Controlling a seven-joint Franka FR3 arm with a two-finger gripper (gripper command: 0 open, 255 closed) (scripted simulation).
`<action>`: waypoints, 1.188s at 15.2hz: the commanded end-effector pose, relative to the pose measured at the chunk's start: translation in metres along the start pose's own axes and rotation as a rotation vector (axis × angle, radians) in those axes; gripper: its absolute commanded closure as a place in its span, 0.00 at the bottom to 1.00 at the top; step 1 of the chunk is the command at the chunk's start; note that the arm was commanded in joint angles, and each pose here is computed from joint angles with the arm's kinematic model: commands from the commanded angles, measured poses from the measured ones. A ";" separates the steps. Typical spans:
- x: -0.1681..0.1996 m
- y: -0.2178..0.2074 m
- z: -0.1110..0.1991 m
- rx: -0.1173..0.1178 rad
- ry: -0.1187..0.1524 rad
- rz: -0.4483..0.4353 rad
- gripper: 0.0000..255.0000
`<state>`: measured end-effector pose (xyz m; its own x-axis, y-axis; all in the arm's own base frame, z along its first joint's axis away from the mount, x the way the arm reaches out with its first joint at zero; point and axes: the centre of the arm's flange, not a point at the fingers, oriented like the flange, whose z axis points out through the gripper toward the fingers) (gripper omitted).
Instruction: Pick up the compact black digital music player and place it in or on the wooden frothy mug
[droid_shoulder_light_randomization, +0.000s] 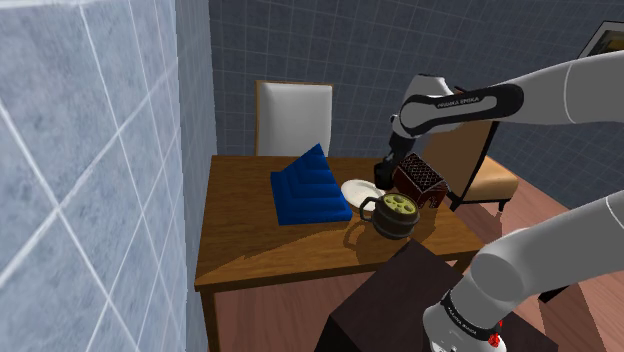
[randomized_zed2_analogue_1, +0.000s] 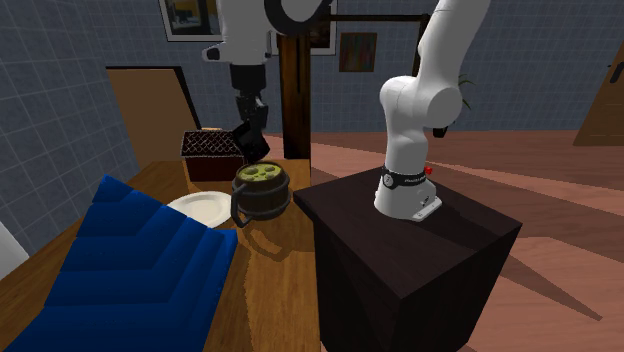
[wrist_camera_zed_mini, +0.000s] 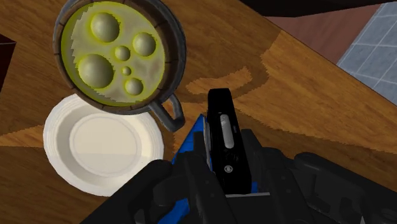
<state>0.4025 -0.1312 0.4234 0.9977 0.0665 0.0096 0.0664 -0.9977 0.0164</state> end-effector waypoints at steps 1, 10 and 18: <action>-0.010 0.026 -0.002 0.000 0.000 -0.001 1.00; -0.036 0.110 0.009 0.000 0.000 -0.001 1.00; -0.036 0.110 0.051 0.000 0.000 -0.001 1.00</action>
<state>0.3745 -0.2441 0.3788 0.9977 0.0679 0.0090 0.0677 -0.9976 0.0158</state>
